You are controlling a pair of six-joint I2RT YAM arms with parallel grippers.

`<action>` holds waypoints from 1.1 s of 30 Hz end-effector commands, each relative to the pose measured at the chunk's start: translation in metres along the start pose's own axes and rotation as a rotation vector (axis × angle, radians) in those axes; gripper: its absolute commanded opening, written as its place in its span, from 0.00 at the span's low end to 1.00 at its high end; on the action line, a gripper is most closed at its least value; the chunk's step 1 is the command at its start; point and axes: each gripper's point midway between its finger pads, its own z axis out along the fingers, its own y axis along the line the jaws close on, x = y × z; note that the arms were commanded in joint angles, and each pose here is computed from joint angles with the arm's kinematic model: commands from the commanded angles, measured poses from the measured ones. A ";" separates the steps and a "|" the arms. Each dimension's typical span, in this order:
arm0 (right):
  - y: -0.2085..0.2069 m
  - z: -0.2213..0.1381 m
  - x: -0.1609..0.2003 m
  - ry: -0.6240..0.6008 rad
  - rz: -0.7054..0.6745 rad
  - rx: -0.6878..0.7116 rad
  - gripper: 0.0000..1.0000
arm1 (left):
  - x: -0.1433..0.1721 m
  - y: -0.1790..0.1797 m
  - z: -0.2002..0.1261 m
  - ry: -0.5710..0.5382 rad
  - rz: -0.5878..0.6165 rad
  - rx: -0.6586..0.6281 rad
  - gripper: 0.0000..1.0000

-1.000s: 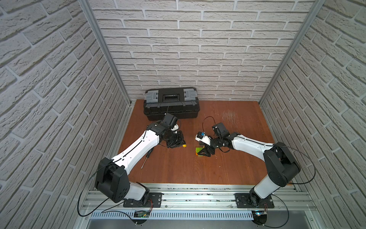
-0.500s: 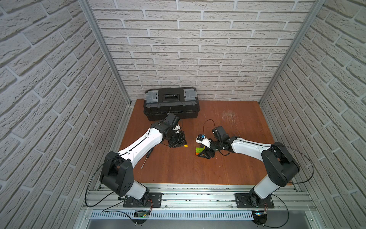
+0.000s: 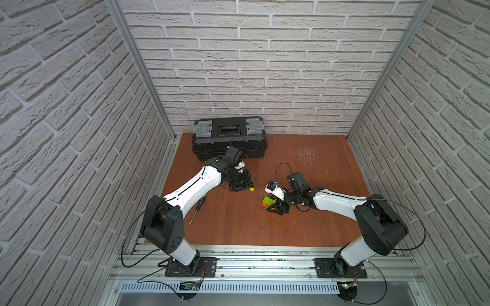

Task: Assemble a carrot with lego
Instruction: Adjust the lego brick at the center of the board, then assemble the lego brick with the lego brick.

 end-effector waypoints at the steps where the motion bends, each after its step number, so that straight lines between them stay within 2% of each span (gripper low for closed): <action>1: -0.008 0.002 -0.013 -0.031 -0.018 0.038 0.67 | 0.000 -0.013 0.003 0.027 0.079 0.024 0.00; 8: -0.011 0.001 -0.009 -0.036 0.008 0.069 0.63 | 0.013 -0.023 0.002 0.115 0.238 0.086 0.00; 13: -0.010 0.000 -0.006 -0.048 0.020 0.080 0.61 | 0.024 -0.011 -0.002 0.182 0.331 0.054 0.00; 19: -0.005 0.003 -0.002 -0.037 0.034 0.080 0.57 | 0.036 -0.004 -0.004 0.252 0.382 0.066 0.00; 23: -0.004 0.005 0.001 -0.043 0.041 0.093 0.55 | 0.037 -0.006 -0.003 0.259 0.398 0.081 0.00; 33: -0.004 0.010 0.008 -0.033 0.050 0.109 0.43 | 0.035 -0.010 0.002 0.266 0.416 0.105 0.00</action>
